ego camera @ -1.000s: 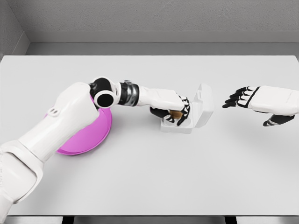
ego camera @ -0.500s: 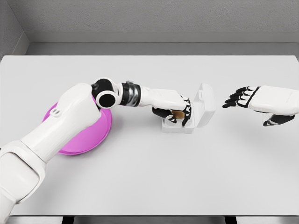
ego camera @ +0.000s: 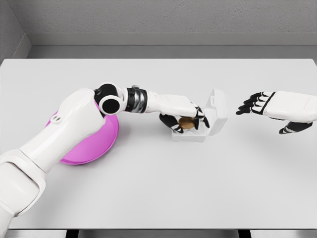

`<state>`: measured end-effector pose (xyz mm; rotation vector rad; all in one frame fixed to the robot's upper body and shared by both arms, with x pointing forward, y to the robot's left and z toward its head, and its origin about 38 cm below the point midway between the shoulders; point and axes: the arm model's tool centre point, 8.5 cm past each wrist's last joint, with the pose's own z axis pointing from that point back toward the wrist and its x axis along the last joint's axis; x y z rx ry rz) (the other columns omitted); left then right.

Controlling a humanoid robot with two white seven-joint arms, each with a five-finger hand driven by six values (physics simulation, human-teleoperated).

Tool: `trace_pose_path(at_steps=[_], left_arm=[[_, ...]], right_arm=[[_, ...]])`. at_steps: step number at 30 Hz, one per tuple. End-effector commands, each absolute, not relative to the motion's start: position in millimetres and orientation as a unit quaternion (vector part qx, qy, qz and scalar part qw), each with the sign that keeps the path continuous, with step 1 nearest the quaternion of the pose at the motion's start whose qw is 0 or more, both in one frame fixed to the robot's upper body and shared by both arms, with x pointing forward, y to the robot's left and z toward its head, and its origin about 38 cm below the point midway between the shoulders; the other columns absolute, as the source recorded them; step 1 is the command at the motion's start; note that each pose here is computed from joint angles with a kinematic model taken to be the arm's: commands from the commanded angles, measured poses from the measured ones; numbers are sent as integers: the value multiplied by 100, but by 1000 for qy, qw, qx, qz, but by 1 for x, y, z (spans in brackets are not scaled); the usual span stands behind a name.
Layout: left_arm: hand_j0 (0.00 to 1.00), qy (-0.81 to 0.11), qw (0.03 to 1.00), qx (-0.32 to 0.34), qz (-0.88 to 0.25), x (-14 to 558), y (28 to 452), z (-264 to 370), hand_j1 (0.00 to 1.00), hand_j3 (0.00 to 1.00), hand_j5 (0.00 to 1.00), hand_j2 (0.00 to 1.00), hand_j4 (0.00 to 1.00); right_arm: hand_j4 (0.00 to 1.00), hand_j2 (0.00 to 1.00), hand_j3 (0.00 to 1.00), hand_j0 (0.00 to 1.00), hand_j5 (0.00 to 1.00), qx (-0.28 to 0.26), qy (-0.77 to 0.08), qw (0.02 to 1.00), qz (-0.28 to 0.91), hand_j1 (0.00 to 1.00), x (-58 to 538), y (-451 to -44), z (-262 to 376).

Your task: Pack egg into the box and close the box lid

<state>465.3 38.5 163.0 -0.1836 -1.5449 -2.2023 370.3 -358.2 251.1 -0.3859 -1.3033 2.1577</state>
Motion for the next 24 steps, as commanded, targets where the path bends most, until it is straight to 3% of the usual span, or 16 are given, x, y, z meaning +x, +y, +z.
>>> trace_pose_path(at_steps=[1, 24], left_arm=[[97, -559, 220, -63, -797, 466, 40, 163, 97, 97, 97, 97, 97], [100, -576, 234, -82, -779, 467, 45, 168, 100, 100, 100, 100, 100]], right_arm=[[100, 100, 100, 100, 100, -144, -490, 293, 808, 100, 370, -358, 252], [100, 100, 100, 100, 100, -150, -492, 293, 806, 100, 371, -360, 256]])
